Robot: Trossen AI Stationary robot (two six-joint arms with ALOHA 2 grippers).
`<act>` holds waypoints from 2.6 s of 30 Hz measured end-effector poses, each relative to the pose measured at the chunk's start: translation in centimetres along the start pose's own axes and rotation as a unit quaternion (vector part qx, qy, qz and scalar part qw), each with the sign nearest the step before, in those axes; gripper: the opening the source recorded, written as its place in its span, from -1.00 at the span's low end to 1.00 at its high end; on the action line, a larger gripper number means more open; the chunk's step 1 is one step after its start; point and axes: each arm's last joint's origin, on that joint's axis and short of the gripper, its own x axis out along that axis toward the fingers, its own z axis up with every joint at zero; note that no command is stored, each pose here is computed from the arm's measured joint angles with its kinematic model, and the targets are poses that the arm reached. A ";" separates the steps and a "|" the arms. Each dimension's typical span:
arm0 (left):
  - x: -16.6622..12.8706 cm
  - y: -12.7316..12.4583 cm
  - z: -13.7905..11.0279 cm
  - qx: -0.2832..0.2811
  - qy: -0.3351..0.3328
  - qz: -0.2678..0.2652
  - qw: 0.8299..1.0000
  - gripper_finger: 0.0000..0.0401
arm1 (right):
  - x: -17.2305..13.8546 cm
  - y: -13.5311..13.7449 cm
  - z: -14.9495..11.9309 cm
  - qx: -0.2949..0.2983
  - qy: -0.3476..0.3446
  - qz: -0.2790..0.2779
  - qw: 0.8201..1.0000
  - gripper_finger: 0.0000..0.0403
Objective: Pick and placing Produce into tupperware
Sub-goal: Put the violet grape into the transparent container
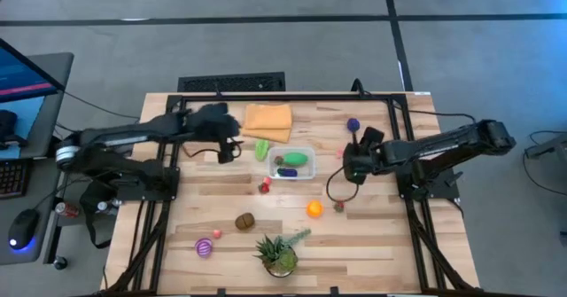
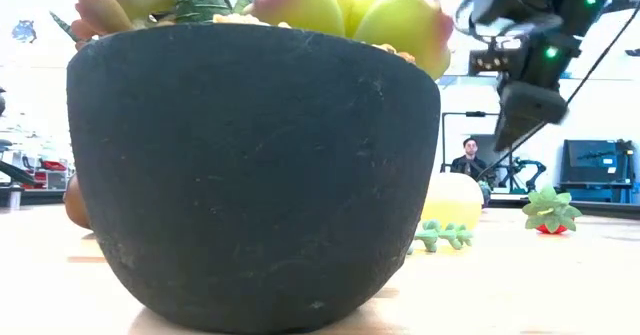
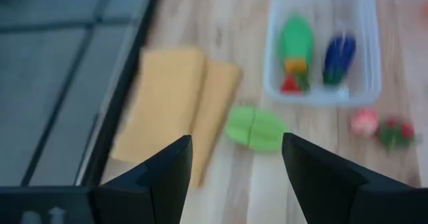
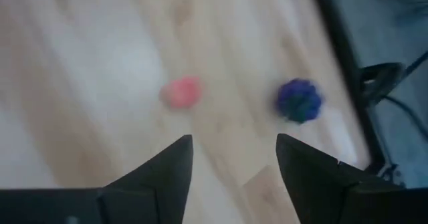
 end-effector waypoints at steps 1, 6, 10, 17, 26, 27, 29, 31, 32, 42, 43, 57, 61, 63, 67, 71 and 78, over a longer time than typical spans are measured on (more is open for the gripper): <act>-0.7 -0.1 -0.5 -0.009 -0.025 0.007 1.000 0.12 | -0.2 -0.7 0.1 0.016 -0.011 -0.005 1.000 0.01; -3.2 -0.5 -2.6 -0.066 -0.133 0.030 0.988 0.12 | -1.0 -4.9 0.4 0.156 -0.068 -0.048 0.984 -0.09; -3.8 -0.9 -4.1 -0.089 -0.186 0.036 0.978 0.12 | -0.9 -8.3 0.5 0.307 -0.097 -0.062 0.945 -0.15; -3.0 -1.5 -6.1 -0.099 -0.186 0.033 0.977 0.12 | 1.5 -11.4 0.8 0.394 -0.074 0.008 0.916 -0.14; -2.6 -1.6 -6.2 -0.121 -0.198 0.031 0.972 0.12 | 7.3 -12.5 1.2 0.379 0.015 0.036 0.925 0.17; -2.6 -1.6 -6.2 -0.121 -0.197 0.031 0.972 0.12 | 7.7 -12.6 1.2 0.378 0.022 0.034 0.925 0.23; -2.6 -1.6 -6.2 -0.121 -0.197 0.031 0.972 0.12 | 8.4 -12.5 1.1 0.377 0.034 0.033 0.925 0.34; -2.6 -1.6 -6.2 -0.121 -0.197 0.031 0.972 0.12 | 8.9 -12.5 1.2 0.378 0.040 0.032 0.925 0.44; -2.6 -1.6 -6.2 -0.121 -0.197 0.031 0.972 0.12 | 9.1 -12.5 1.2 0.379 0.040 0.031 0.924 0.48; -2.6 -1.6 -6.2 -0.122 -0.197 0.030 0.972 0.12 | 11.8 -12.1 1.7 0.393 0.049 0.030 0.918 0.81; -2.6 -1.6 -6.2 -0.122 -0.197 0.030 0.972 0.12 | 12.1 -12.0 1.7 0.393 0.056 0.029 0.917 0.82; -2.6 -1.6 -6.2 -0.126 -0.197 0.029 0.972 0.12 | 15.2 -11.7 0.8 0.395 0.107 0.023 0.912 0.73; -2.6 -1.6 -6.2 -0.126 -0.197 0.029 0.972 0.12 | 15.6 -11.5 0.7 0.391 0.118 0.024 0.912 0.67; -2.6 -1.6 -6.2 -0.126 -0.197 0.029 0.972 0.12 | 15.8 -11.4 0.6 0.390 0.123 0.024 0.912 0.62; -2.6 -1.6 -6.2 -0.129 -0.197 0.028 0.971 0.12 | 16.0 -11.3 0.6 0.390 0.126 0.024 0.912 0.53; -2.6 -1.6 -6.2 -0.129 -0.197 0.028 0.971 0.12 | 16.0 -11.2 0.6 0.389 0.126 0.025 0.912 0.45; -2.6 -1.6 -6.2 -0.130 -0.197 0.028 0.971 0.12 | 16.0 -11.2 0.6 0.386 0.125 0.027 0.914 0.37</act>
